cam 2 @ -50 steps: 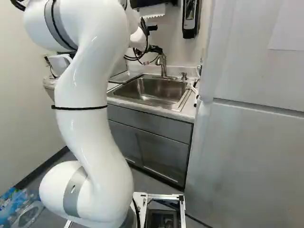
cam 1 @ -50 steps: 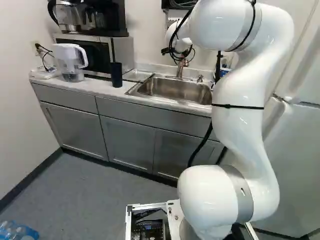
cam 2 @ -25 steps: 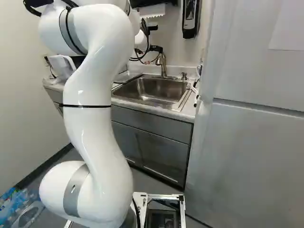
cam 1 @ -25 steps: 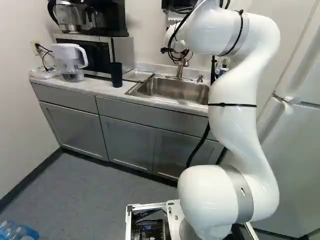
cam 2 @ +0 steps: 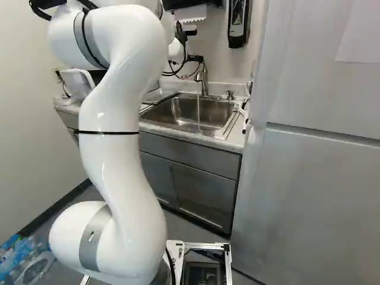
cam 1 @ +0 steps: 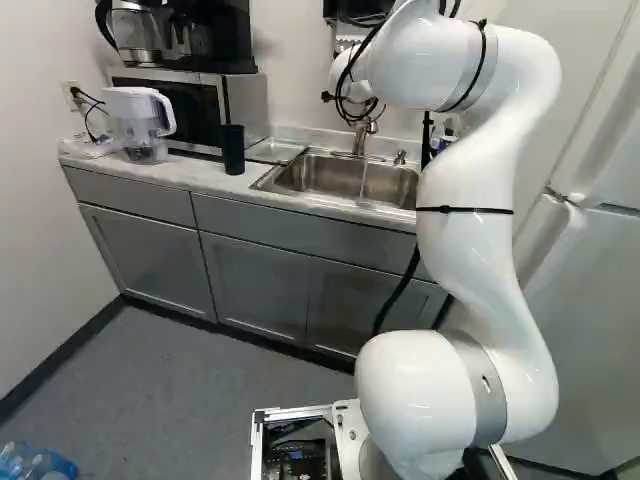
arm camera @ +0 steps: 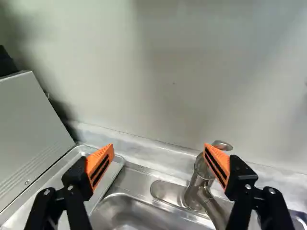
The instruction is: Rinse the cup and place it in the tray
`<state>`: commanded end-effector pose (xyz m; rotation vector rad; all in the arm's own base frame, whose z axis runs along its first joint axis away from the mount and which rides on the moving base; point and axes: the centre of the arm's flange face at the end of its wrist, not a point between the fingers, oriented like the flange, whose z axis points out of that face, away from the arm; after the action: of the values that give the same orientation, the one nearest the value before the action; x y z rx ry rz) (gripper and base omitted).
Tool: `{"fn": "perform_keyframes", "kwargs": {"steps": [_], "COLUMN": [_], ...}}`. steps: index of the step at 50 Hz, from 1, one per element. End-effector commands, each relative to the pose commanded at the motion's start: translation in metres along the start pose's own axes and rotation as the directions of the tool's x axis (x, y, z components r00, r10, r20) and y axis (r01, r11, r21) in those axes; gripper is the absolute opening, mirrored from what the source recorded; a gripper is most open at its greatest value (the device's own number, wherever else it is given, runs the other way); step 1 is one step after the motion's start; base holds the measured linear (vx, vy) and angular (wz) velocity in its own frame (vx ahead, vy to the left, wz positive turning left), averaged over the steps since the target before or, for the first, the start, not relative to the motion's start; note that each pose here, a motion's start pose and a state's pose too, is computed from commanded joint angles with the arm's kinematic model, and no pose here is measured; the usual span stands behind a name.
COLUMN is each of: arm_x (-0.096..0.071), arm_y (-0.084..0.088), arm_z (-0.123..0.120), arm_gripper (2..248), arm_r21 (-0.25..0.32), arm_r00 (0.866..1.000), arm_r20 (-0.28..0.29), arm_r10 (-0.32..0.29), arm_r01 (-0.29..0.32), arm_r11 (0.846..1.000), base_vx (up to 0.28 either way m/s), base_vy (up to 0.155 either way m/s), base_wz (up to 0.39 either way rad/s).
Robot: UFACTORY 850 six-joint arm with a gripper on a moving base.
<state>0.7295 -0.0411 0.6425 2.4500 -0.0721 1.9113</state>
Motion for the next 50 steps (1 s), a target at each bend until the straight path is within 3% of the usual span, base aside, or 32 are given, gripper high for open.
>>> {"fn": "perform_keyframes", "kwargs": {"steps": [50], "arm_x": [-0.012], "arm_y": [0.005], "arm_z": [-0.096], "arm_gripper": [247], "arm_r21": [-0.007], "arm_r00": [0.999], "arm_r20": [0.049], "arm_r10": [0.002], "arm_r01": [-0.002], "arm_r11": [1.000], "base_vx": [0.000], "base_vy": [0.000], "base_wz": [0.000]}}
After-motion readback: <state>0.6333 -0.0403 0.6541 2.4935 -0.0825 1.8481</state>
